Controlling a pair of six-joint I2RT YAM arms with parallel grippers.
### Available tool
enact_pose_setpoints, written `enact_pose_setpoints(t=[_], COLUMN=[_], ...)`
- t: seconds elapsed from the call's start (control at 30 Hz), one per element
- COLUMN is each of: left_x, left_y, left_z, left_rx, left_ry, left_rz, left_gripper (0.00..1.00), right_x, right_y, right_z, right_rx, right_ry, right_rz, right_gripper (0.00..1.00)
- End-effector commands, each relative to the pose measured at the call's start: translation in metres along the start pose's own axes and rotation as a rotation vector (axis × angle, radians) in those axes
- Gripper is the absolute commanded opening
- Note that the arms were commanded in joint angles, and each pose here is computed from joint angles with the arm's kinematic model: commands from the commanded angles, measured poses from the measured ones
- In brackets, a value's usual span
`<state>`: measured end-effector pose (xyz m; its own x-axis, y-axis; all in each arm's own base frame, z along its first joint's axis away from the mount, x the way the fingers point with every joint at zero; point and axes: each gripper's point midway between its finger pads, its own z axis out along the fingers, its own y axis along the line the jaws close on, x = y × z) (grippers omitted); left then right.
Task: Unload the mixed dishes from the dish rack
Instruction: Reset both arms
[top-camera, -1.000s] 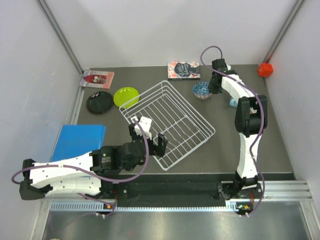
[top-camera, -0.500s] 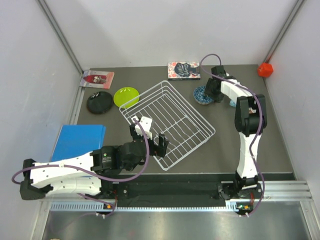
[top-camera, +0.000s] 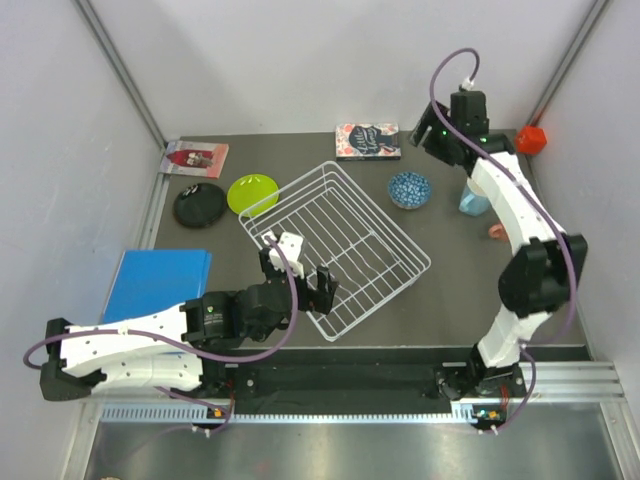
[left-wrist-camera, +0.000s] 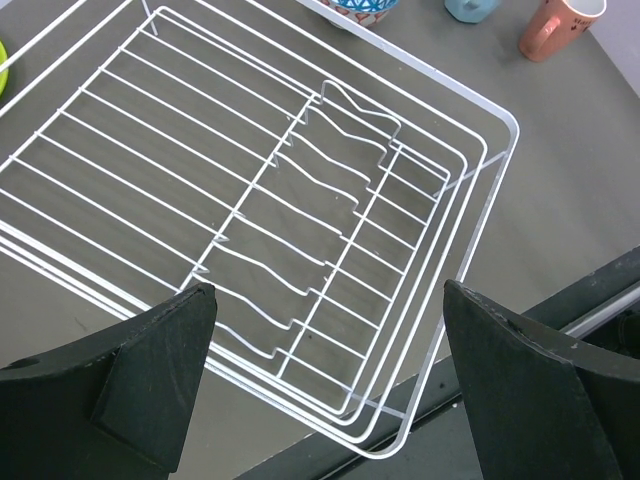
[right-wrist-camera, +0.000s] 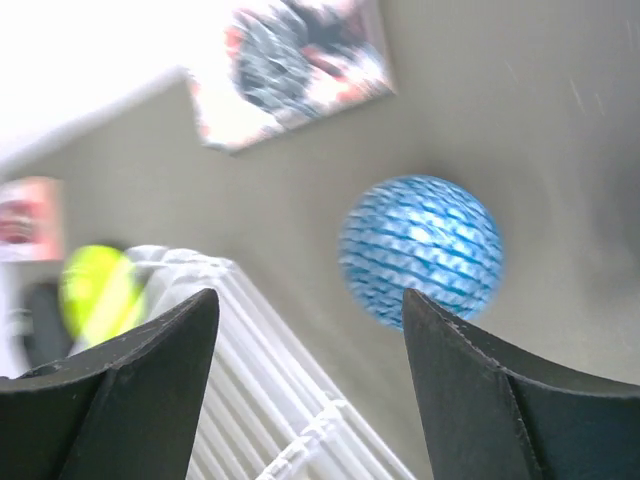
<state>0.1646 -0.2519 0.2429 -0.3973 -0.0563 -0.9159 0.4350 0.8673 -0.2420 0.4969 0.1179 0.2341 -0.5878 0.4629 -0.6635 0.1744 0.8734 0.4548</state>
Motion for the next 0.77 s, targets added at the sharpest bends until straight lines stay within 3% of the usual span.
enact_pose_setpoints(t=[0.0, 0.1, 0.13, 0.17, 0.23, 0.27, 0.33, 0.47, 0.53, 0.73], left_x=[-0.027, -0.031, -0.031, -0.027, -0.028, -0.022, -0.020, 0.004, 0.006, -0.003], left_y=[-0.010, -0.014, -0.014, -0.014, -0.013, -0.013, -0.006, -0.012, -0.020, -0.036], left_z=[-0.003, -0.002, -0.001, 0.002, 0.005, 0.012, 0.016, 0.034, 0.038, 0.042], left_rx=[0.013, 0.019, 0.016, 0.005, -0.032, -0.071, -0.153, -0.250, -0.241, -0.135], left_ry=[-0.052, -0.059, -0.057, -0.043, -0.038, -0.024, -0.006, 0.096, 0.117, 0.073], left_rz=[-0.099, -0.104, -0.102, -0.097, -0.111, -0.132, -0.140, -0.095, -0.094, -0.112], left_gripper=[0.99, 0.99, 0.99, 0.99, 0.99, 0.99, 0.99, 0.99, 0.99, 0.99], right_x=[-0.032, -0.026, -0.026, 0.002, 0.002, 0.028, 0.030, 0.074, 0.078, 0.126], right_y=[0.077, 0.093, 0.090, 0.086, 0.090, 0.080, 0.074, 0.058, 0.050, 0.042], right_z=[-0.094, -0.152, -0.160, -0.157, -0.195, -0.187, -0.213, -0.220, -0.229, -0.234], right_rx=[-0.196, -0.258, -0.248, -0.251, -0.324, -0.305, -0.342, -0.347, -0.330, -0.345], right_ry=[-0.232, -0.353, -0.396, -0.369, -0.478, -0.456, -0.527, -0.518, -0.555, -0.519], right_rz=[-0.089, -0.138, -0.138, -0.168, -0.176, -0.197, -0.178, -0.222, -0.230, -0.301], right_gripper=[0.74, 0.75, 0.75, 0.76, 0.78, 0.81, 0.83, 0.94, 0.99, 1.00])
